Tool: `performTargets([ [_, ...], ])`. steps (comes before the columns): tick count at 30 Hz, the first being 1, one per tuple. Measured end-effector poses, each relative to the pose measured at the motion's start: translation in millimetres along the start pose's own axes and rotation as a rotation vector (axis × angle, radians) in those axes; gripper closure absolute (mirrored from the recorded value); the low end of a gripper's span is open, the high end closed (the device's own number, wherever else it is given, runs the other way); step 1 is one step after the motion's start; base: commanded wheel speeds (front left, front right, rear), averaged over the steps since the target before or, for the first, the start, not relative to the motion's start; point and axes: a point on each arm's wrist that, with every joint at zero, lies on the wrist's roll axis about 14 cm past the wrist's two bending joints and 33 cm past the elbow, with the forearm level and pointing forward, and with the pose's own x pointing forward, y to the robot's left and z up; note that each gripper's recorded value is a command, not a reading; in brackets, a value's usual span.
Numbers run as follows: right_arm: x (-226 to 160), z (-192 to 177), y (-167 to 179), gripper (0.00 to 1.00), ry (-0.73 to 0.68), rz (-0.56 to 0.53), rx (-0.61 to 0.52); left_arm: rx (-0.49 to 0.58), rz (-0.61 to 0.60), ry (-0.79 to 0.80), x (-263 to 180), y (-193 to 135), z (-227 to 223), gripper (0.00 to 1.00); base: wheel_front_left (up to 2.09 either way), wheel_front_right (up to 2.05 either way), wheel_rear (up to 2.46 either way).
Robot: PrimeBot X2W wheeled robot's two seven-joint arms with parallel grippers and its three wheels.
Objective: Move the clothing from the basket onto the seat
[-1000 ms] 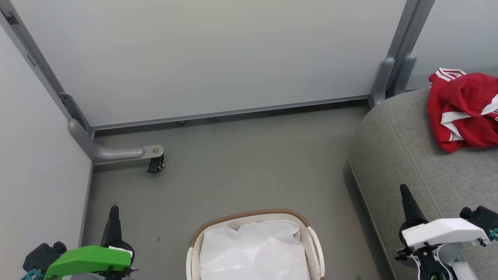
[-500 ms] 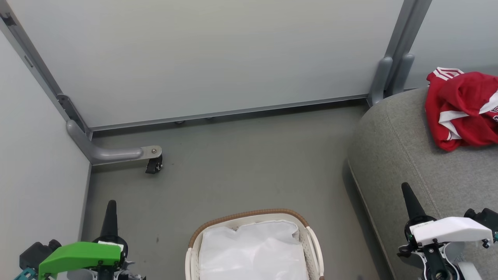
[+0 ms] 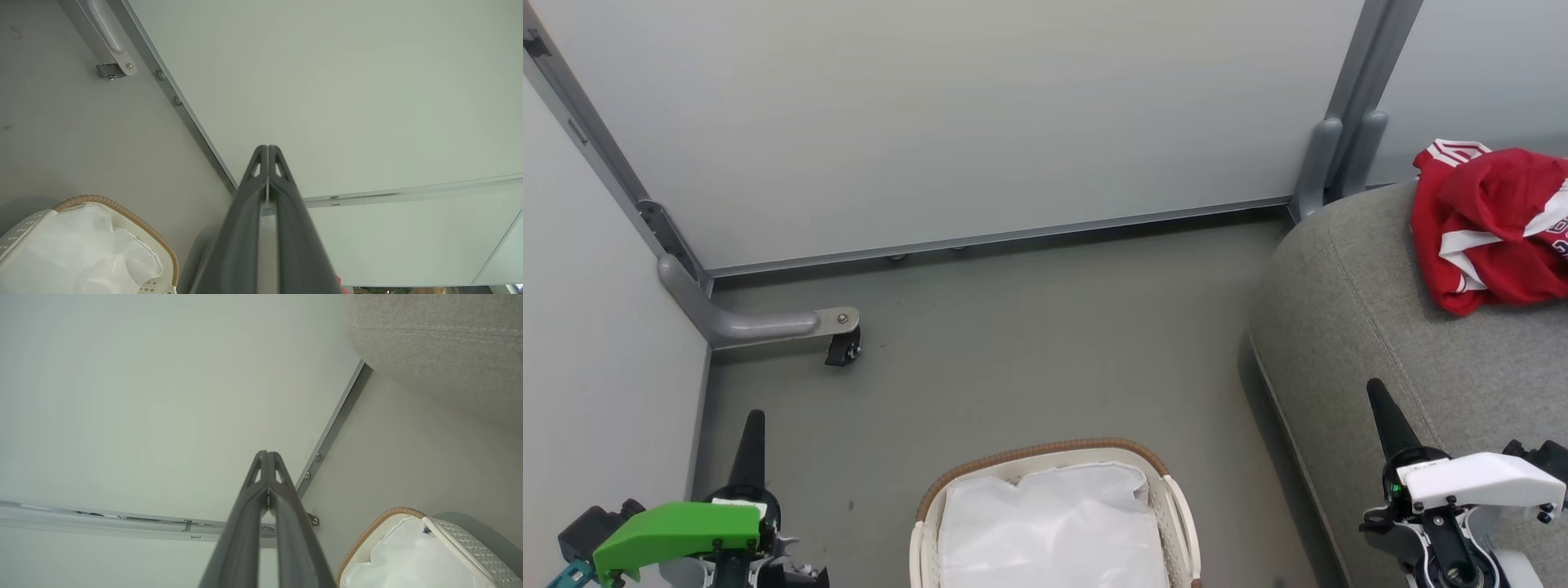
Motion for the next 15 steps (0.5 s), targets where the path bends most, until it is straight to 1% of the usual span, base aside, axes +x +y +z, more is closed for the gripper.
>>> performTargets([
  [15, -0.7, 4.3, 2.9, 1.0, -0.002, 0.014, 0.123, -0.11, -0.032, 0.005, 4.9, -8.5, 2.3, 1.0, 0.0, 0.0, 0.0],
])
